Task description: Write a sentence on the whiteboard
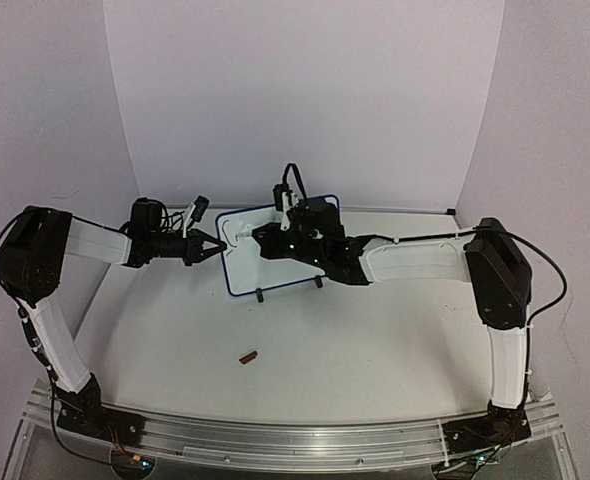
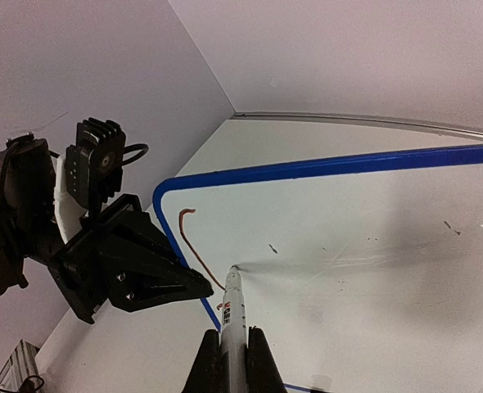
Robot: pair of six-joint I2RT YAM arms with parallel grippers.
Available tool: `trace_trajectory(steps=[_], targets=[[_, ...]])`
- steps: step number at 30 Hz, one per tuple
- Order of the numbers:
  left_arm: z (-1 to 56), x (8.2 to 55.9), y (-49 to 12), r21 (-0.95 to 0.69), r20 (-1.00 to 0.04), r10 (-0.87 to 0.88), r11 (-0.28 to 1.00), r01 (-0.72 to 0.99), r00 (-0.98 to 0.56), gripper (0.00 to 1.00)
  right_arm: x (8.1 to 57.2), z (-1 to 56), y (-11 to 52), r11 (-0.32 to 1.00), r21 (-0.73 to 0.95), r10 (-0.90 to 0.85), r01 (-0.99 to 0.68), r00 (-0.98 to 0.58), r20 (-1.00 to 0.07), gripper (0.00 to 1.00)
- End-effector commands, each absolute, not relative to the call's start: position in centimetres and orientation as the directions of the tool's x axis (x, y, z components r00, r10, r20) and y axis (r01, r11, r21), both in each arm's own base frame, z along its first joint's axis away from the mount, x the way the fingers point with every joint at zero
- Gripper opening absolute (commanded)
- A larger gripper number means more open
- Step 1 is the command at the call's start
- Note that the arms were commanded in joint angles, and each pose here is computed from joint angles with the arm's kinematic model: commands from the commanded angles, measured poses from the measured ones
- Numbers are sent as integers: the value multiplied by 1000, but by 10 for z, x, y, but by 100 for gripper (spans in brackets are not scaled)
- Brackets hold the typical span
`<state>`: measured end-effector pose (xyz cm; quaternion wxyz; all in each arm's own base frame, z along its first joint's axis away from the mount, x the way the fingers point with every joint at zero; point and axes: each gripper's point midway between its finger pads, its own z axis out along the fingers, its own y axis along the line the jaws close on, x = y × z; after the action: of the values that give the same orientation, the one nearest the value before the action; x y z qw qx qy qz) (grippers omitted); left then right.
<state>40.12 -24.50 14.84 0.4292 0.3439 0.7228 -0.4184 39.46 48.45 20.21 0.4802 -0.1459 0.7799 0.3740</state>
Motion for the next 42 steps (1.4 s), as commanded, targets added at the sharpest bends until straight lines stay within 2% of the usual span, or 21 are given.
trace_trajectory(steps=[1, 17, 30, 42], targets=[[141, 406, -240, -270, -903, 174, 481, 834, -392, 0, 404, 230, 473, 697, 441, 204, -565, -433, -878, 0], [141, 406, -240, -270, -903, 175, 479, 835, -392, 0, 399, 211, 465, 712, 444, 187, -545, -462, -867, 0], [140, 406, -240, -269, -903, 176, 482, 834, -393, 0, 403, 254, 464, 687, 455, 266, -567, -387, -883, 0], [140, 406, -241, -268, -902, 178, 481, 834, -393, 0, 404, 255, 458, 698, 451, 275, -557, -372, -886, 0]])
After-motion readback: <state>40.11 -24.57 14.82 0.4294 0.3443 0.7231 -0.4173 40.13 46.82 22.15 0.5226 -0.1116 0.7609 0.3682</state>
